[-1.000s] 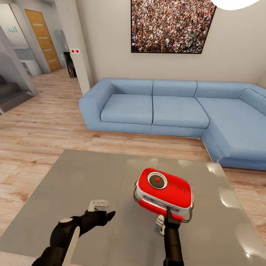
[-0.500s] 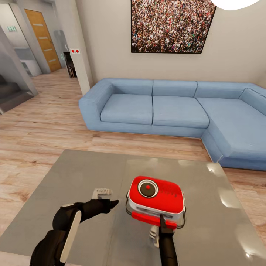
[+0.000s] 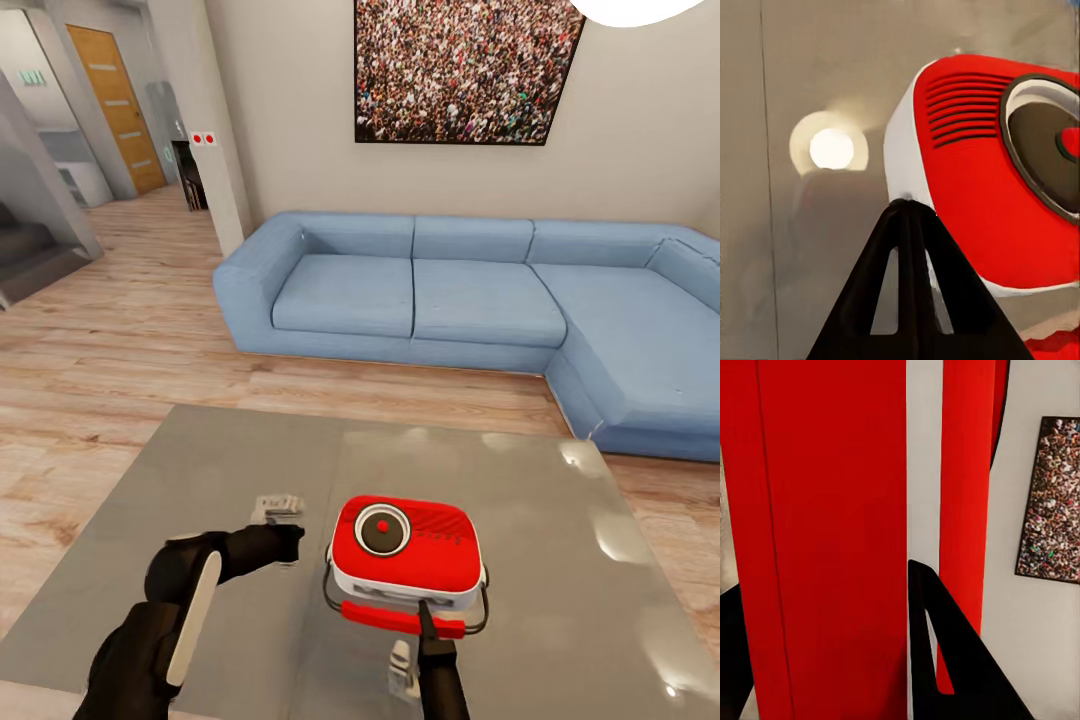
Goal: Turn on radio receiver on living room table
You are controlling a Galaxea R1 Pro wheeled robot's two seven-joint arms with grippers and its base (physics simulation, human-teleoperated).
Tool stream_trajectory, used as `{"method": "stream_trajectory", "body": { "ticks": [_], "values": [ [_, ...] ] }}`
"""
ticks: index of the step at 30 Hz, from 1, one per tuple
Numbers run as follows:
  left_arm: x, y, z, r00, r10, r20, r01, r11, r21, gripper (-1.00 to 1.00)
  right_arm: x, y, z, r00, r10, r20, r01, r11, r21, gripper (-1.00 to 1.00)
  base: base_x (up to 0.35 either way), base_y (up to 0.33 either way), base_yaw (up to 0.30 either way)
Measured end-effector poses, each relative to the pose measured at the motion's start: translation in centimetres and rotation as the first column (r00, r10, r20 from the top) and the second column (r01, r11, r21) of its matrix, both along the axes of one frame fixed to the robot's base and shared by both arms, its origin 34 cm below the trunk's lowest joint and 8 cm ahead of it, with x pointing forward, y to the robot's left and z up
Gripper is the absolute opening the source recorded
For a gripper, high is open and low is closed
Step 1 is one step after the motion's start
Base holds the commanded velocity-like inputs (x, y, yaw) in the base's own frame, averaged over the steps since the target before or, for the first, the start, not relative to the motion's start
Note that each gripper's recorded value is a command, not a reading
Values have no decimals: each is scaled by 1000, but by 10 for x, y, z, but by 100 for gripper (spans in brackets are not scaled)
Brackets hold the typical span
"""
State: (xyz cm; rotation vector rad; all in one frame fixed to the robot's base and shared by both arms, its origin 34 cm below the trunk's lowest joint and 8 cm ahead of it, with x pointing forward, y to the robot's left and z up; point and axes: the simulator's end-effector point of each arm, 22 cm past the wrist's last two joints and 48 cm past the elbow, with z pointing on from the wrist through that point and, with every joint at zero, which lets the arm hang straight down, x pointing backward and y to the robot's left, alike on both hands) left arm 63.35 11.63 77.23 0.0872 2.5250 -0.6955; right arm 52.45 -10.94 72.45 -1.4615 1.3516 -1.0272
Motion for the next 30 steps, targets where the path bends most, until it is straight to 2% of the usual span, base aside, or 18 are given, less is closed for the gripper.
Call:
{"method": "stream_trajectory", "body": {
  "ticks": [1,2,5,6,8,12,18,21,22,23,25,30],
  "values": [
    [5,-1,5,1000,0,10,1,1000,-5,-100,0,0,0,1000,0,0,0,1000,0,-100,0,0,0],
    [14,-8,15,1000,-5,20,6,999,-38,-100,0,2,0,1000,-1,-1,1,1000,6,-100,0,0,0],
    [25,-19,33,999,-12,32,15,995,-97,-100,-1,4,0,1000,-1,-3,1,1000,6,-100,0,0,0],
    [34,-28,47,999,-16,45,22,989,-147,-100,-3,4,-3,1000,3,-7,-3,1000,-4,-100,0,0,0],
    [44,-39,63,998,-19,64,31,981,-192,-100,-6,4,-10,1000,3,-22,-3,1000,-11,-100,0,0,0],
    [52,-59,81,996,-25,81,44,969,-244,-100,-11,16,-13,1000,17,-24,-17,1000,-14,-100,0,0,0],
    [52,-70,85,997,-32,76,51,962,-267,-100,-13,25,-10,1000,24,-19,-24,1000,-3,-100,0,0,0],
    [50,-75,84,997,-41,68,58,961,-271,-100,-14,34,-3,999,35,8,-35,999,-4,-100,0,0,0],
    [48,-79,84,996,-53,68,69,960,-271,-100,-14,34,-1,999,33,16,-33,999,-6,-100,0,0,0],
    [42,-92,84,994,-88,70,103,958,-269,-100,-14,34,3,999,31,33,-30,999,-11,-100,0,0,0],
    [38,-100,84,991,-111,71,126,956,-264,-100,-13,35,6,999,31,44,-31,999,-13,-100,0,0,0],
    [33,-107,79,989,-133,60,144,955,-258,-100,-13,35,9,998,30,61,-29,999,-14,-100,0,0,0]
  ]
}}
